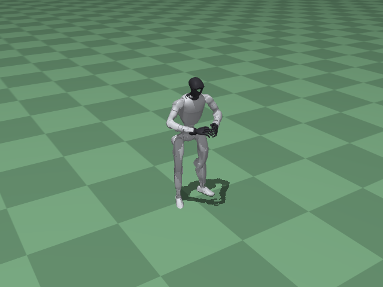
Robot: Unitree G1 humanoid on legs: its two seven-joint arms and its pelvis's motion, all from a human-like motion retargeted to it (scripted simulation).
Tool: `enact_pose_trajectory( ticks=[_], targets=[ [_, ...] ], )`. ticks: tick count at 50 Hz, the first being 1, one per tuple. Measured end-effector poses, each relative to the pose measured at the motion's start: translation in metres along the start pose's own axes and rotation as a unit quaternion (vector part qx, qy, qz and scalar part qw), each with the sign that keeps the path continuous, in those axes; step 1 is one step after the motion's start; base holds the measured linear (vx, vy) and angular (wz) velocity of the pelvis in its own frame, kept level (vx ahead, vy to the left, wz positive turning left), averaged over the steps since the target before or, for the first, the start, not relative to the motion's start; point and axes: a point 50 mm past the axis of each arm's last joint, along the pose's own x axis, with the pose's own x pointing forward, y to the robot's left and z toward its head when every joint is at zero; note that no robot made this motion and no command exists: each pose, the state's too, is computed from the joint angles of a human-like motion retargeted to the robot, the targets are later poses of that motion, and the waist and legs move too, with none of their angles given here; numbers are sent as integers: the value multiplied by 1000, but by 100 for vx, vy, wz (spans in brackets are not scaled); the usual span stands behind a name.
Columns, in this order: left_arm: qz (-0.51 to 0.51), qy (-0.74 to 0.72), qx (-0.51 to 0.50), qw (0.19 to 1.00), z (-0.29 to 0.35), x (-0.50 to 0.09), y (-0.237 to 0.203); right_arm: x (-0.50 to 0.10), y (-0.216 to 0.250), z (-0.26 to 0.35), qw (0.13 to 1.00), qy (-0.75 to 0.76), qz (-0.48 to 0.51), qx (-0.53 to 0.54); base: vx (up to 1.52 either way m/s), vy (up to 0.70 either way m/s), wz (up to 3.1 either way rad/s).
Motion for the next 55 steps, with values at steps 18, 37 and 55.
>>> enact_pose_trajectory(
  ticks=[18, 37, 55],
  targets=[
    [36, 137, 216, 966, -41, 130, 13, 108, 0, -54, 979, 128, 97, -125, -6, 4, 0],
    [-20, -90, 86, 992, 34, 38, 8, 28, -35, 13, 996, -76, -4, -54, 4, -4, -16],
    [33, -76, 246, 966, 39, 137, 37, 112, -65, -25, 985, 9, -63, -158, -5, -3, 7]
  ],
)
